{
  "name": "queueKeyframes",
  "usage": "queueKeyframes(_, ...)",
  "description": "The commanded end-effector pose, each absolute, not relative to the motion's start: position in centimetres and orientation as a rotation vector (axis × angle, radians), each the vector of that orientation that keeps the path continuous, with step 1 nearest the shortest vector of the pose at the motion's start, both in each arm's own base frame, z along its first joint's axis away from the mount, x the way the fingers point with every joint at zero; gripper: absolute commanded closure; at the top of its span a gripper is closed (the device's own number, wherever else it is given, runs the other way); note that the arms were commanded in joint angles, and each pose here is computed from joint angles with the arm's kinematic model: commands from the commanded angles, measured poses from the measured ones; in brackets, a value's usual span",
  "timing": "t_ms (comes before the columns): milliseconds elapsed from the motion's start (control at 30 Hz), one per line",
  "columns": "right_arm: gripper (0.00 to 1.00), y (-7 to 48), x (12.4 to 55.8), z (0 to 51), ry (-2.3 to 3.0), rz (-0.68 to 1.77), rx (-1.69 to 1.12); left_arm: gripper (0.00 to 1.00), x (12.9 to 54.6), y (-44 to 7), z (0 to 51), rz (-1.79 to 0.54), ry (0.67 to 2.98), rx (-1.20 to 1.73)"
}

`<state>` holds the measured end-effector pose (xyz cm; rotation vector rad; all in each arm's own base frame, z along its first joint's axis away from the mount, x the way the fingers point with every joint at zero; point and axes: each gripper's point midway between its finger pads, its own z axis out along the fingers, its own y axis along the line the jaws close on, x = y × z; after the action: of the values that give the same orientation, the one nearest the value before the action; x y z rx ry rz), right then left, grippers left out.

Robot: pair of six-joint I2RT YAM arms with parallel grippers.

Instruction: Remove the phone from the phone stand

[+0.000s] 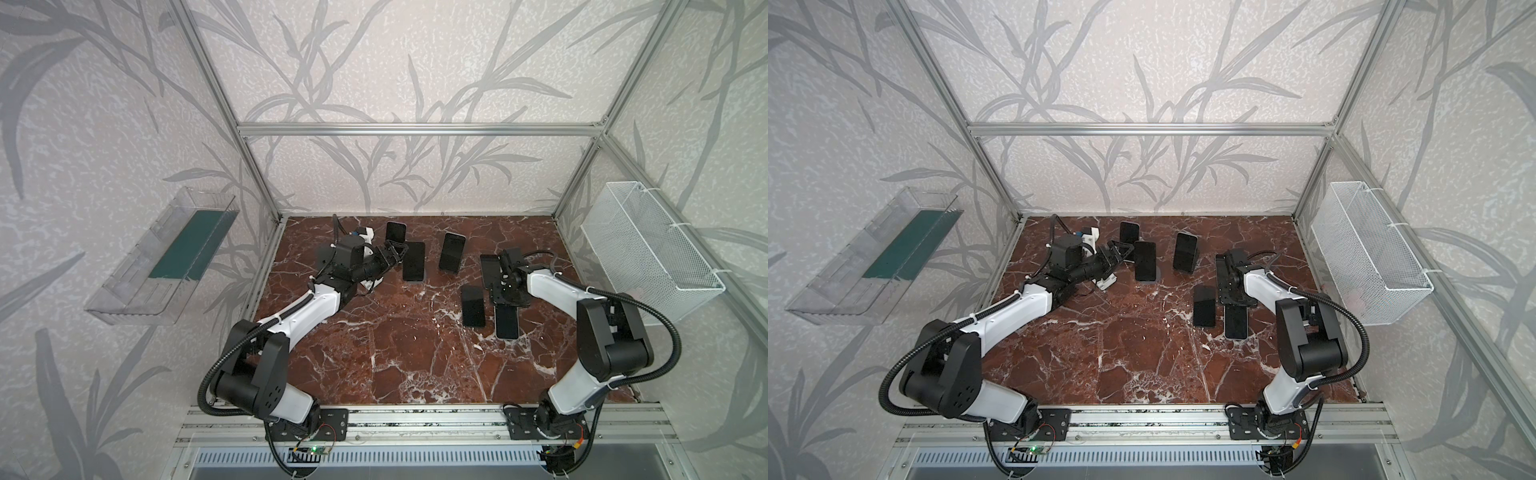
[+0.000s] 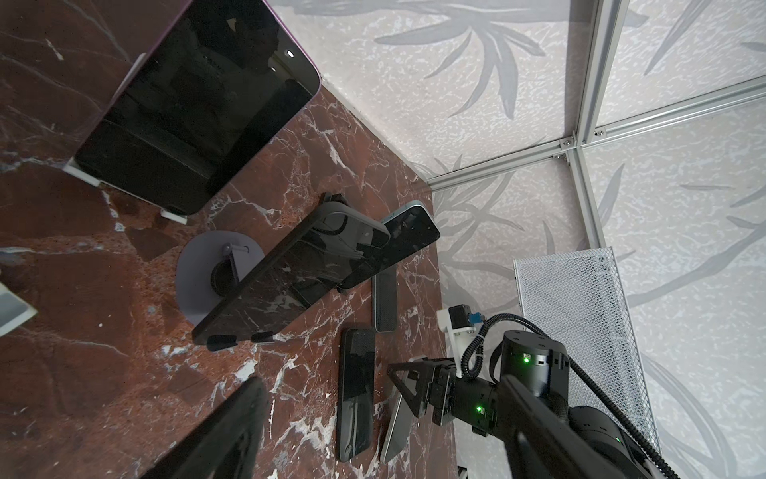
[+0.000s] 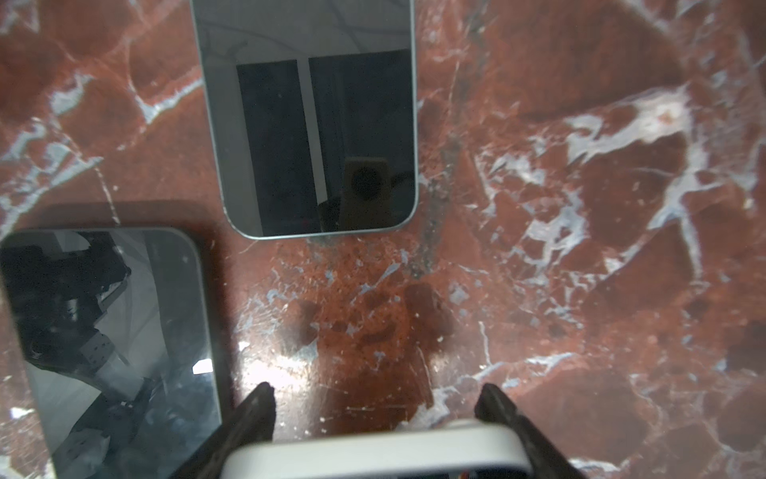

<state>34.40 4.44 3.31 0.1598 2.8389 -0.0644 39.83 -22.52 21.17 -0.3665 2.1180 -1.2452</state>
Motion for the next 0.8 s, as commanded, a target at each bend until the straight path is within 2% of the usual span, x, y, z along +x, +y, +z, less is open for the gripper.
queueKeyframes(0, 0.38, 5.0, 34.3, 2.8, 2.854, -0.027, 0.172, 0.12, 40.3, -22.5, 23.4, -1.26, 2.065, -0.334)
queueKeyframes(300, 0.34, 4.2, 33.9, 1.3, 2.937, -0.12, 0.181, 0.12, 40.5, -22.2, 23.6, -1.281, 2.053, -0.352)
queueKeyframes(767, 0.27, 5.0, 34.6, 1.1, 2.946, -0.069, 0.162, 0.12, 40.7, -21.9, 23.4, -1.269, 2.055, -0.36)
